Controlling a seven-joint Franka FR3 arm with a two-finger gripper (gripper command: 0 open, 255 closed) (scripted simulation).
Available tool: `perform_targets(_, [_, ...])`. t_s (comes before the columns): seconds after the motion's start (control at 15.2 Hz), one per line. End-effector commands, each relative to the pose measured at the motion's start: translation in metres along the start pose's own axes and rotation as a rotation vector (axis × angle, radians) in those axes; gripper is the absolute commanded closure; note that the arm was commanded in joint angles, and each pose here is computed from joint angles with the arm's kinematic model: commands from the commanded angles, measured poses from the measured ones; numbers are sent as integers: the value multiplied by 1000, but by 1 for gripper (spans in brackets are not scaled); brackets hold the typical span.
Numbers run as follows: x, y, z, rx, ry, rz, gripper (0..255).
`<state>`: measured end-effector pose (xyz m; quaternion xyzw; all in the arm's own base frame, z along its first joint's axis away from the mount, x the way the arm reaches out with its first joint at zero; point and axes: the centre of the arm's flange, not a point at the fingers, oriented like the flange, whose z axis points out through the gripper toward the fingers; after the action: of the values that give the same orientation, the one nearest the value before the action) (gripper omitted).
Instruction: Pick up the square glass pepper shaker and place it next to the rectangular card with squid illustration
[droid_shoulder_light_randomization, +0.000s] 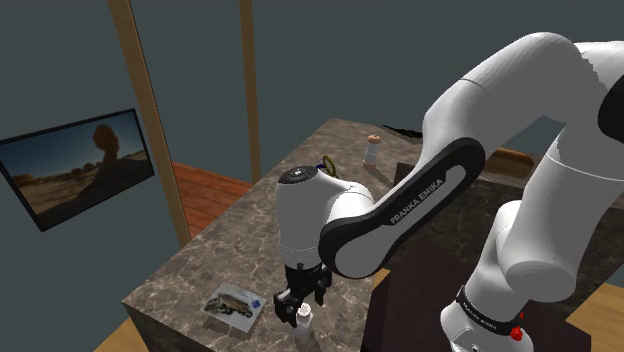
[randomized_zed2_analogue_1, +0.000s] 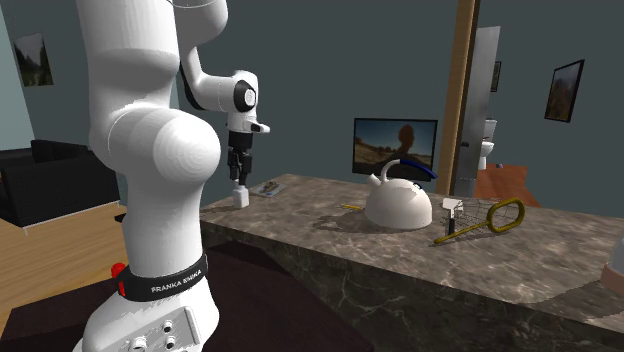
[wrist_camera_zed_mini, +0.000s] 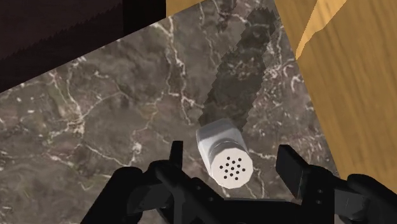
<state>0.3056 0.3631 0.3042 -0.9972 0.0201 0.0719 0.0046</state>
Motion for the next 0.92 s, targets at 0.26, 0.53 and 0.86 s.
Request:
perform_targets(0.26, [0,0,-13,0,0,0,0])
perform_targets(0.53, [0,0,-50,0,0,0,0])
perform_targets(0.86, [0,0,-50,0,0,0,0])
